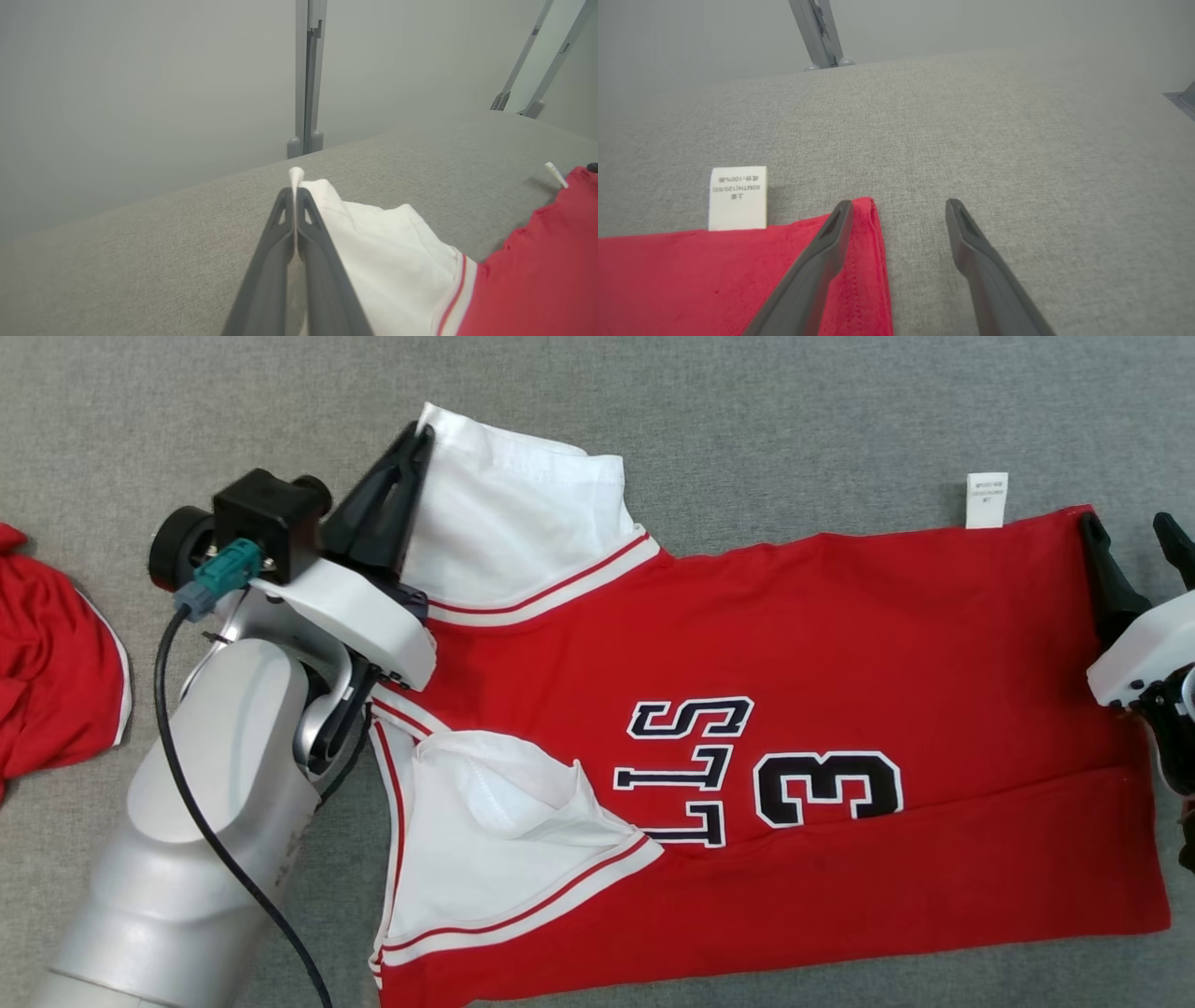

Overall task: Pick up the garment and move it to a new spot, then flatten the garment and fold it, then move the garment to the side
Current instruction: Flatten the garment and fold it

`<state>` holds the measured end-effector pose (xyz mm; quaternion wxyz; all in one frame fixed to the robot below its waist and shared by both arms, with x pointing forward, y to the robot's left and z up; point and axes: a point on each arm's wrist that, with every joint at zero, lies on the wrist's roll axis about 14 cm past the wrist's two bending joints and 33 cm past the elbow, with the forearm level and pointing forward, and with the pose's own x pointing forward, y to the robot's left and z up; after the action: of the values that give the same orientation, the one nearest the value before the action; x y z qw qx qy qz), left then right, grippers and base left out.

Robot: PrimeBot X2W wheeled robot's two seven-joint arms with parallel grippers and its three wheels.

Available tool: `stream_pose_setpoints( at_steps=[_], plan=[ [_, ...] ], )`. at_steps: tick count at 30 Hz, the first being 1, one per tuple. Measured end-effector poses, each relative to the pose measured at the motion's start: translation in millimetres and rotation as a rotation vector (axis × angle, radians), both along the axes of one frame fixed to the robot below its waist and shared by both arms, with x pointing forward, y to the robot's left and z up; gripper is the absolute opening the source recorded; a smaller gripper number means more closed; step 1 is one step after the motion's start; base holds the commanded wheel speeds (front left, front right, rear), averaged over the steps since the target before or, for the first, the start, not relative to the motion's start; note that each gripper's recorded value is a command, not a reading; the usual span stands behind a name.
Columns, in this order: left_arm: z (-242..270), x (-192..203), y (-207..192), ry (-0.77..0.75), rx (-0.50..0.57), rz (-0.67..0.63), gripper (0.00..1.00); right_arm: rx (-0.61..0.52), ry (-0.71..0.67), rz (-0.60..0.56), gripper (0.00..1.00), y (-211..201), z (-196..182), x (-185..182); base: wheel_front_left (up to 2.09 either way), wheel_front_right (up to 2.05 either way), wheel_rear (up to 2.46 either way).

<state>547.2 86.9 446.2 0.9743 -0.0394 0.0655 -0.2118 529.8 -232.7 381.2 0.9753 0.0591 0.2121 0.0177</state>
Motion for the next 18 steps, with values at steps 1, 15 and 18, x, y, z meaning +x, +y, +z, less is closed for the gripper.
stream_pose_setpoints(
  at_steps=[1,15,18],
  plan=[
    [-1.8,-1.5,-1.0,0.007,0.000,-0.003,0.00,-0.008,0.015,0.011,1.00,0.9,-3.9,1.2,0.00,0.00,0.00],
    [0.4,-5.8,3.7,0.008,0.004,0.008,0.00,-0.051,0.074,0.108,0.61,15.4,-18.7,13.7,0.00,0.00,0.00],
    [0.7,-7.5,5.2,0.010,0.008,0.011,0.00,-0.058,0.072,0.128,0.00,19.2,-18.0,14.0,0.00,0.00,0.00]
  ],
)
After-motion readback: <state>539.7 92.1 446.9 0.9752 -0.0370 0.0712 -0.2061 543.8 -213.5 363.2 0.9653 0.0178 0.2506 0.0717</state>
